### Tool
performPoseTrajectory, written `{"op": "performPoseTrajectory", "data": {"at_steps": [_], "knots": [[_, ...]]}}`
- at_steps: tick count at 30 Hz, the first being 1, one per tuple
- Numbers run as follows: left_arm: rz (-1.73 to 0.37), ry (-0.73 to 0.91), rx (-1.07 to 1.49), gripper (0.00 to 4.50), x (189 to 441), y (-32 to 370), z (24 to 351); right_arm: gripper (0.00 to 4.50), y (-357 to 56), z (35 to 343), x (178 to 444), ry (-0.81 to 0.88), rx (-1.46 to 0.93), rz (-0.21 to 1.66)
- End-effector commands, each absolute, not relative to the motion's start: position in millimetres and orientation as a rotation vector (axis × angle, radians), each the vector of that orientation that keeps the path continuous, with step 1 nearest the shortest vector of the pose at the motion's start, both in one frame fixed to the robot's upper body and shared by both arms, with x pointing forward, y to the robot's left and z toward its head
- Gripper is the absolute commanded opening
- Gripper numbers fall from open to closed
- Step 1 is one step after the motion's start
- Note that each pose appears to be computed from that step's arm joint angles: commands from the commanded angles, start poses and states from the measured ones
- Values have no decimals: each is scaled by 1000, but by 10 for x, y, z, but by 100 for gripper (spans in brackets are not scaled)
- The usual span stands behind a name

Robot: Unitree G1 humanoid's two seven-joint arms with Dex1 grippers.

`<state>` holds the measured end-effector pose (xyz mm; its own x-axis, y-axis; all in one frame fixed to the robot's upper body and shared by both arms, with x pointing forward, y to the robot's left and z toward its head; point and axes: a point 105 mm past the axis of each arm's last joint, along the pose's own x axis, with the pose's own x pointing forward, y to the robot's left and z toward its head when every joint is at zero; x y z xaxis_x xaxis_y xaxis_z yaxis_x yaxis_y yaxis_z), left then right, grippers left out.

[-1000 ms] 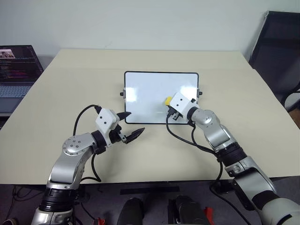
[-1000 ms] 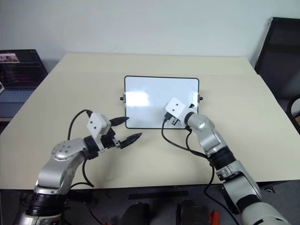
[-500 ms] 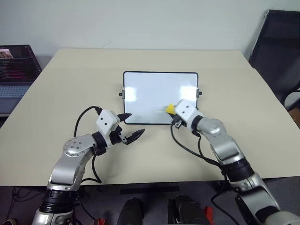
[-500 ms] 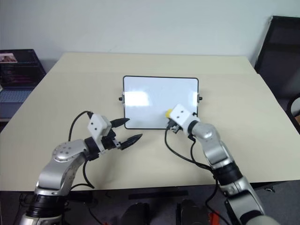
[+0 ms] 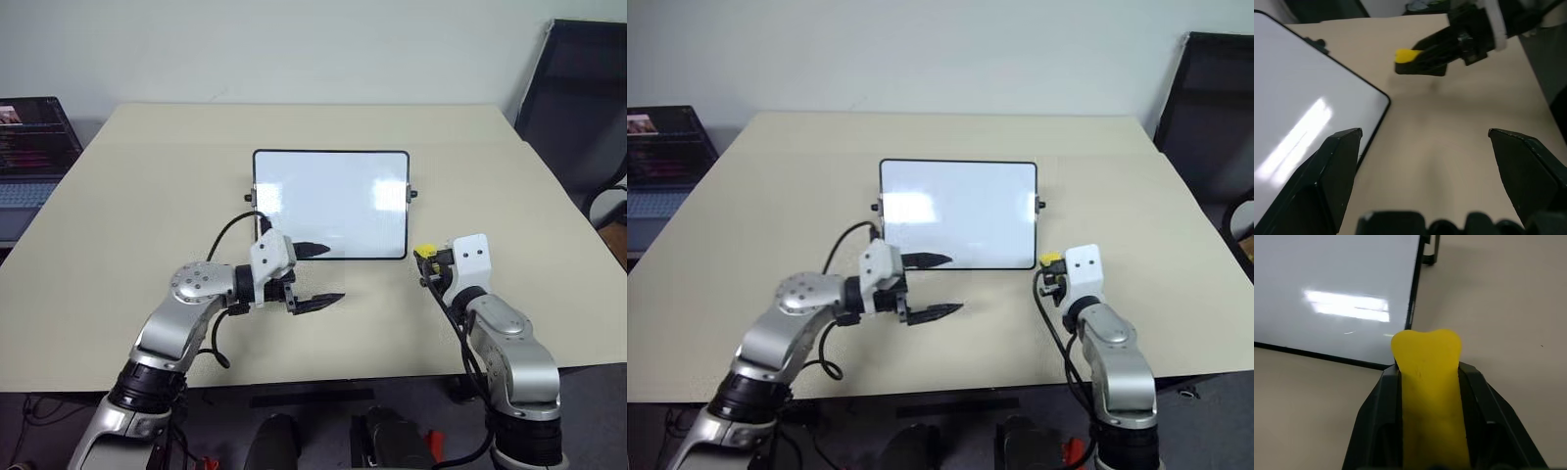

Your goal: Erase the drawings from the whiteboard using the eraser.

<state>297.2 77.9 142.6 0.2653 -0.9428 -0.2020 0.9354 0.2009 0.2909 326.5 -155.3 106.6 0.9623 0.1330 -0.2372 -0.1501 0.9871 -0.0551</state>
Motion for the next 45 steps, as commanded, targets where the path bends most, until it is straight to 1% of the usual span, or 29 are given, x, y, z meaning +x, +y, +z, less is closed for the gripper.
{"op": "performPoseTrajectory", "data": {"at_steps": [1,4,7,13,15,17,22,23,25,28,31,33,35,37,39,40,43,45], "knots": [[-1409,-97,430,450,2977,542,1544,112,-1665,1117,3430,214,-62,72],[-1431,-127,433,450,3020,435,1592,112,-1809,1097,3541,222,-42,19],[-1438,-149,435,450,3056,363,1631,112,-1915,1089,3611,225,-27,5],[-1452,-164,438,450,3067,313,1649,112,-2040,1063,3675,234,-31,-16],[-1456,-165,443,450,3055,317,1642,185,-2078,1037,3689,243,-4,-36],[-1458,-161,455,450,3044,332,1618,243,-2074,1037,3699,243,4,-31],[-1457,-158,471,450,3041,336,1584,422,-2109,1097,3710,217,15,-43],[-1455,-160,472,450,3044,331,1587,446,-2117,1121,3710,209,14,-44],[-1436,-170,469,450,3069,319,1602,446,-2115,1193,3702,186,20,-41],[-1360,-171,455,450,3155,356,1612,446,-2030,1398,3650,122,21,0],[-1232,-155,417,450,3243,524,1582,446,-1777,1610,3510,46,46,125],[-1140,-144,350,450,3257,669,1561,446,-1620,1656,3382,29,49,204],[-1039,-125,317,450,3236,826,1492,446,-1557,1660,3264,20,41,243],[-885,-91,274,450,3191,1090,1388,446,-1451,1638,3140,4,10,296],[-714,-78,251,450,3130,1354,1323,446,-1392,1579,3057,-25,-115,312],[-636,-80,248,450,3100,1451,1313,446,-1393,1554,3032,-46,-164,306],[-306,-86,318,450,2926,1882,1242,446,-1430,1433,2956,-102,-150,225],[-185,-80,343,450,2845,1954,1212,446,-1529,1382,2926,-119,-157,192]]}}
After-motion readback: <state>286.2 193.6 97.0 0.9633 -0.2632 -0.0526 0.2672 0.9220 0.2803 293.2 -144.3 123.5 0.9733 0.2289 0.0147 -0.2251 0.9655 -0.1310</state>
